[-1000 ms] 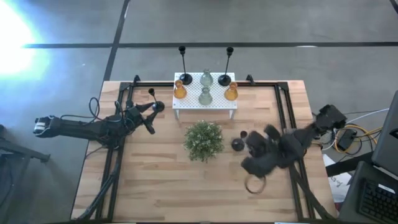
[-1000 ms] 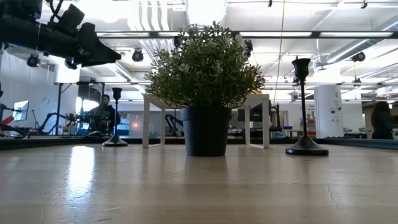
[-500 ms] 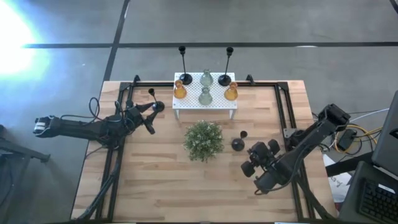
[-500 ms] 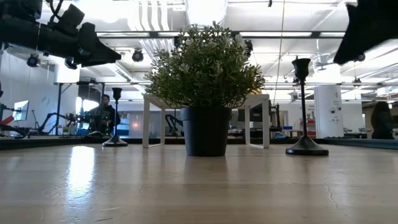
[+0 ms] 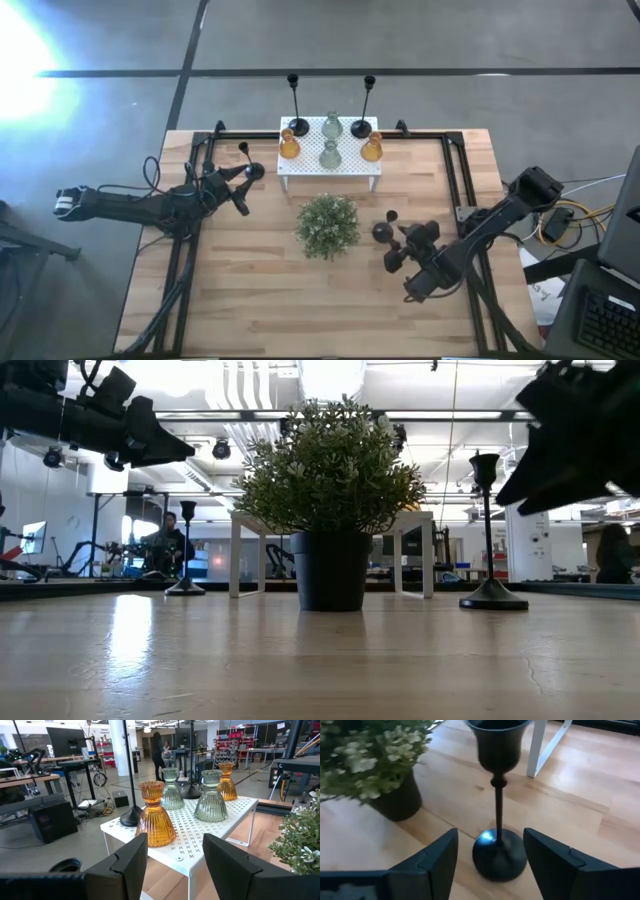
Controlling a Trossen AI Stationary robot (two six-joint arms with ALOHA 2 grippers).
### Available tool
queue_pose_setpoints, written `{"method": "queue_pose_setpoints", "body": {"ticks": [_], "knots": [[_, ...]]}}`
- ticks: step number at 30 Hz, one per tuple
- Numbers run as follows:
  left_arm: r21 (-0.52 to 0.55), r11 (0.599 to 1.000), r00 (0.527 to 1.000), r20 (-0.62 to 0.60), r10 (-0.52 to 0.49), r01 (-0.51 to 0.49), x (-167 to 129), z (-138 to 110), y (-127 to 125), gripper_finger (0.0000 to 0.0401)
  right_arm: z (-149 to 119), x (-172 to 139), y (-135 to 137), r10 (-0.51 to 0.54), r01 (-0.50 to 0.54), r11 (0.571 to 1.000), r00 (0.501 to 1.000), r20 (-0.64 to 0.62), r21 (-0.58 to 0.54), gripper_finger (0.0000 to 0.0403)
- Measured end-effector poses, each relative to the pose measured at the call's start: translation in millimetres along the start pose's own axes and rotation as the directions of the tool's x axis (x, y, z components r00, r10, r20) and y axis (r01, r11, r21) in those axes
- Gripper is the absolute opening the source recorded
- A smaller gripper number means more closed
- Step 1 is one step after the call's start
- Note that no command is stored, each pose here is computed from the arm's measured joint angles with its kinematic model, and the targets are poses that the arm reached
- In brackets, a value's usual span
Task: Pick & Place candle stick holders
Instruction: Put the bottom right black candle holder on the shelf
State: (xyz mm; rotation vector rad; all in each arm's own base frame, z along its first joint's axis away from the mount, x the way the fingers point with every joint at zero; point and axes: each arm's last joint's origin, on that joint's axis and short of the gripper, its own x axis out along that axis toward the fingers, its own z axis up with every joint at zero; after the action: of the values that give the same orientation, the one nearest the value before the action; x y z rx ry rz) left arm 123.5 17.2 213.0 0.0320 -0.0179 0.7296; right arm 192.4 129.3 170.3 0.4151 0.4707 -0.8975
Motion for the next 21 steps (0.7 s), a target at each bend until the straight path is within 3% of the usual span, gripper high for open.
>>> {"method": "queue_pose_setpoints", "body": {"ticks": [9, 21], "knots": [[0.0, 1.0, 1.0, 0.0, 0.0, 0.0, 0.0, 0.0, 0.0, 0.0195, 2.0, 22.4, -8.0, -0.057, 0.057, 0.998, 0.998, 0.034, 0.004, 0.0242], [0.0, 1.0, 1.0, 0.0, 0.0, 0.0, 0.0, 0.0, 0.0, 0.0195, 5.5, 40.7, -5.8, -0.055, 0.055, 0.999, 0.997, 0.051, 0.003, 0.0201]]}}
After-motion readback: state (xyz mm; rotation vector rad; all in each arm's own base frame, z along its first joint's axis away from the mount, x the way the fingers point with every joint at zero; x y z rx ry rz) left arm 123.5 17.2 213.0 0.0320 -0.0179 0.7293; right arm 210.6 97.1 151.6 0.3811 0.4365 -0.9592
